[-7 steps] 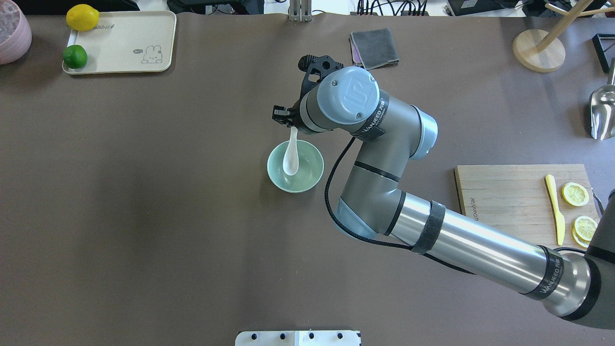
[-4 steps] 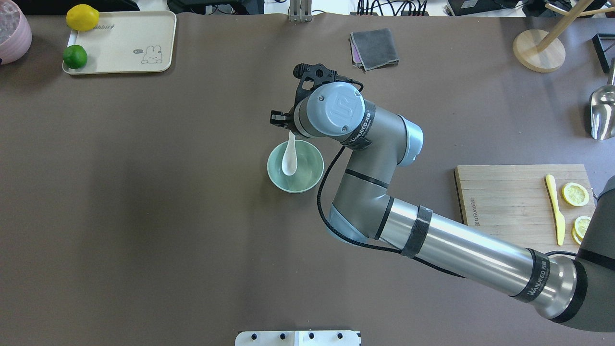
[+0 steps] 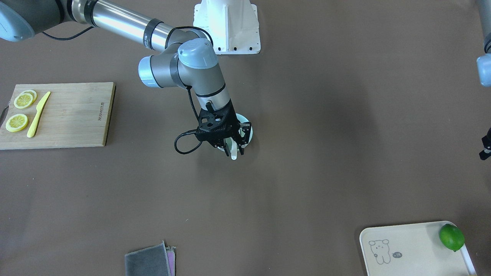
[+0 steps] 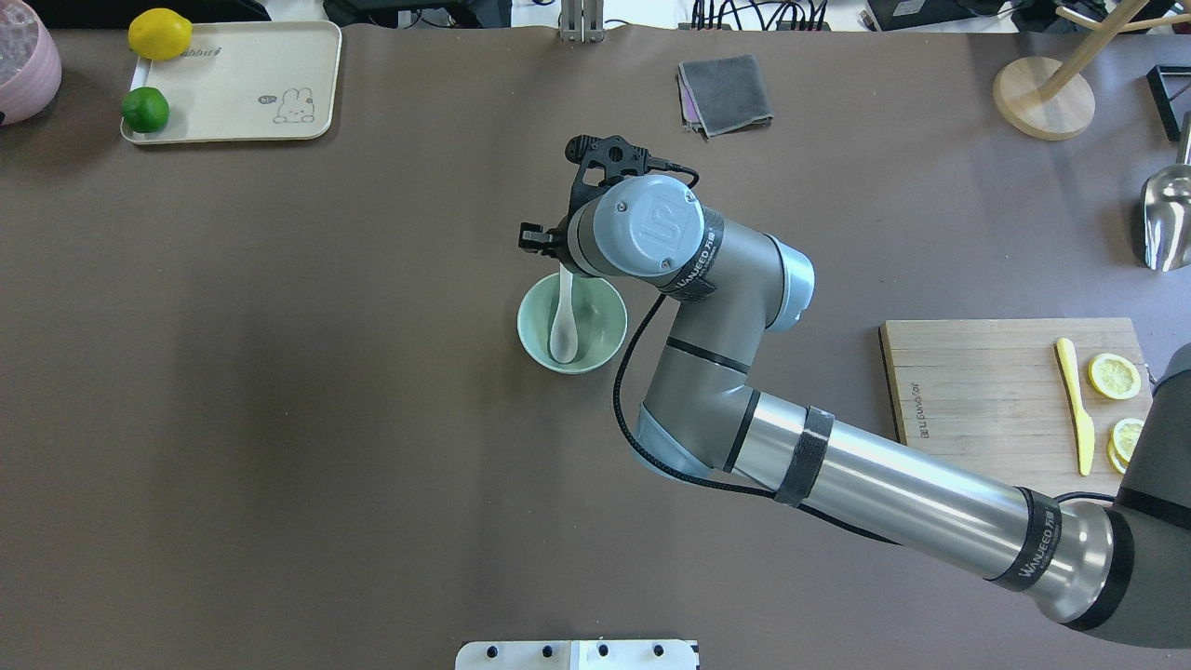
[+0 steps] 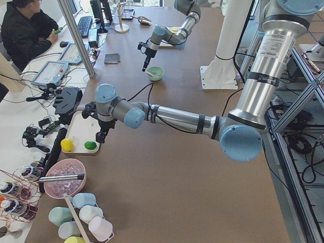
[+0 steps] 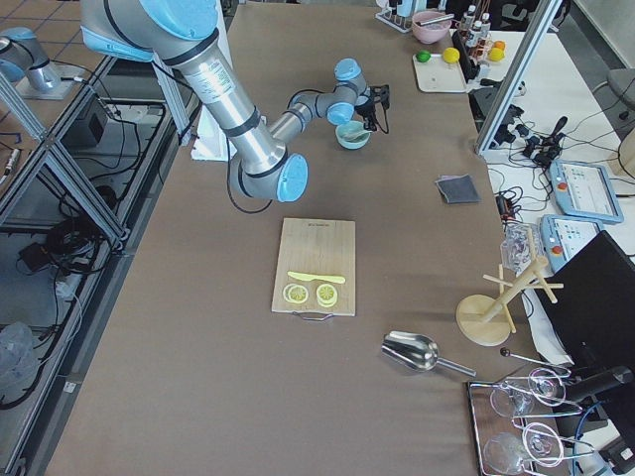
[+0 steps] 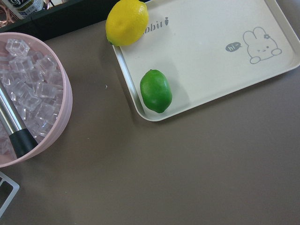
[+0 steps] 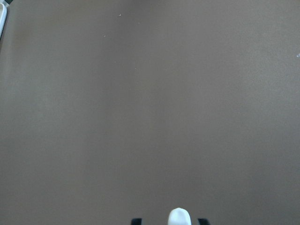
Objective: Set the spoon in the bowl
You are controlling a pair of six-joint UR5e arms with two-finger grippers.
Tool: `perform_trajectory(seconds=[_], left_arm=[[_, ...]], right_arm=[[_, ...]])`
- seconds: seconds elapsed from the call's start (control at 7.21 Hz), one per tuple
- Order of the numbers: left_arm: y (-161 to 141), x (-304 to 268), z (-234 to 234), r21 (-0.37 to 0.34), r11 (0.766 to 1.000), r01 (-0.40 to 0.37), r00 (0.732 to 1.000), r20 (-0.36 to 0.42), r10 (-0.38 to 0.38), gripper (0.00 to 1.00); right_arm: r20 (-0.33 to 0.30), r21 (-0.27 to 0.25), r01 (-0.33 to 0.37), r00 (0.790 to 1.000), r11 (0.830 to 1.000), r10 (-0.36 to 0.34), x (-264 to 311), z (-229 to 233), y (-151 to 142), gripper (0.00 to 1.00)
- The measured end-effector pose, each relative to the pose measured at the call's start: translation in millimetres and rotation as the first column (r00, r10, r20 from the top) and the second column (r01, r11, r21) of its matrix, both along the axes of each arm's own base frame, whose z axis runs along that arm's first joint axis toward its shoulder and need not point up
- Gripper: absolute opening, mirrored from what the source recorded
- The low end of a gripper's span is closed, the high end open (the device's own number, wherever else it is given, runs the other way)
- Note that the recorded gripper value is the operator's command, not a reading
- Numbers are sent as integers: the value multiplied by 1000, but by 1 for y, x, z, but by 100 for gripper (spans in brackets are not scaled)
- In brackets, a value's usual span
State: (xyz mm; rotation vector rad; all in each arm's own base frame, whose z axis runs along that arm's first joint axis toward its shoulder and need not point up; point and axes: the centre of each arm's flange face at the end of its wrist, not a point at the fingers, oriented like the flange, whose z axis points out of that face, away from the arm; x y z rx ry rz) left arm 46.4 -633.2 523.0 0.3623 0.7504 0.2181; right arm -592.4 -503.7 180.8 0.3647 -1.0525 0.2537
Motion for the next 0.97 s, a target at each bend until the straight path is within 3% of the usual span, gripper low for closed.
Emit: perform_trajectory(seconds=[0.42,0.55,0.69,0.97], left_arm=[[6,-1,-13,44,999,1,1000,-9,0,98],[14,-2,-9,84,996,0,1000,-13,1,98],[30,-3,14,123,992,-1,1000,-16,3,98],[58,-8,47,176,984,3,1000,-25,2,98]], right_arm=[[34,-6,81,996,997,-80,72,13,-17,100],[-4,-4,123,992,992,-123,128,50,-27,100],[-36,-34,162,986,986,-163,195,88,-41,100],[-110,-37,199,973,979,-202,295,161,-55,100]])
